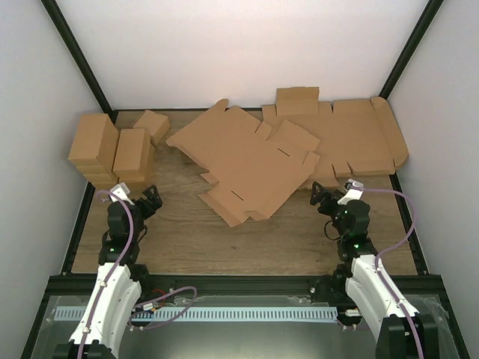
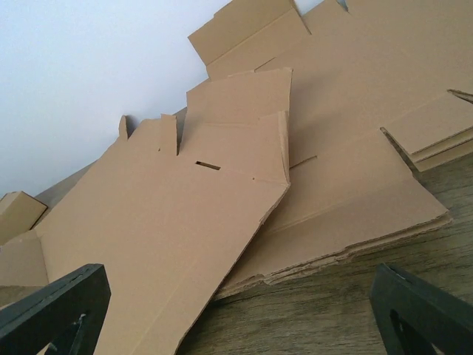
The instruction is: Fold the paper box
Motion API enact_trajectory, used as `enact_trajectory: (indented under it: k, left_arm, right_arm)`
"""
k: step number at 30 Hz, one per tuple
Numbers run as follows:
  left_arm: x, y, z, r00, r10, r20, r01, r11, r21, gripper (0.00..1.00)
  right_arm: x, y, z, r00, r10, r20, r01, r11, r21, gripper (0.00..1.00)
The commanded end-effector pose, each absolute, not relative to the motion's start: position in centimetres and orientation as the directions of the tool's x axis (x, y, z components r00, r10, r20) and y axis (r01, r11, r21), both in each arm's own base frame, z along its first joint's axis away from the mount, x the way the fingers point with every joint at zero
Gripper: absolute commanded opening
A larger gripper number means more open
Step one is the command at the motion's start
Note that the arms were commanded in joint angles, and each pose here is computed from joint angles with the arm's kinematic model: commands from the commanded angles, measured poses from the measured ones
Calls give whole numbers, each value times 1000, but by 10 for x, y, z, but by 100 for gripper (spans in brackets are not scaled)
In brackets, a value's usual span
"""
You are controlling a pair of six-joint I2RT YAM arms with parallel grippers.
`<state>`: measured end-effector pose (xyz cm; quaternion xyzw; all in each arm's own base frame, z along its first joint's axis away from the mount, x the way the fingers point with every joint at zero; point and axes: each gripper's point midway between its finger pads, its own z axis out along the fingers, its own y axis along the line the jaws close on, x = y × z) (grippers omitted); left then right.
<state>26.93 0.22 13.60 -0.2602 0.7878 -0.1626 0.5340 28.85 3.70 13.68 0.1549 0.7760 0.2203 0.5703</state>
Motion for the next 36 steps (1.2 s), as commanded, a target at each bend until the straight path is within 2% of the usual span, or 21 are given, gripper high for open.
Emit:
enact_trajectory:
  k: [1,9,11,17,23,28,36]
  left_arm:
    - [271,-5,139,-302,-567,-767,-184,824,-536,100]
    - [273,-43,149,-379,-511,-772,33,826,-563,100]
    - [273,-50,150,-399,-532,-747,56,799,-599,100]
    - [282,-72,157,-485,-614,-623,77,679,-730,100]
    - [299,-103,156,-653,-544,-527,70,650,-757,100]
    - [310,-126,154,-719,-462,-520,96,674,-732,100]
    - [309,-130,150,-723,-436,-536,102,700,-706,100]
  right_arm:
    - [290,39,146,-277,495,-824,-36,851,523,100]
    - [293,46,139,-325,497,-805,-41,843,537,100]
    - [294,46,135,-353,513,-783,-21,832,554,100]
    - [301,64,122,-506,566,-652,29,766,642,100]
    - [310,84,113,-619,596,-511,68,689,721,96]
    - [319,96,102,-671,633,-385,128,611,781,81]
    - [328,121,78,-747,600,-286,145,568,810,73]
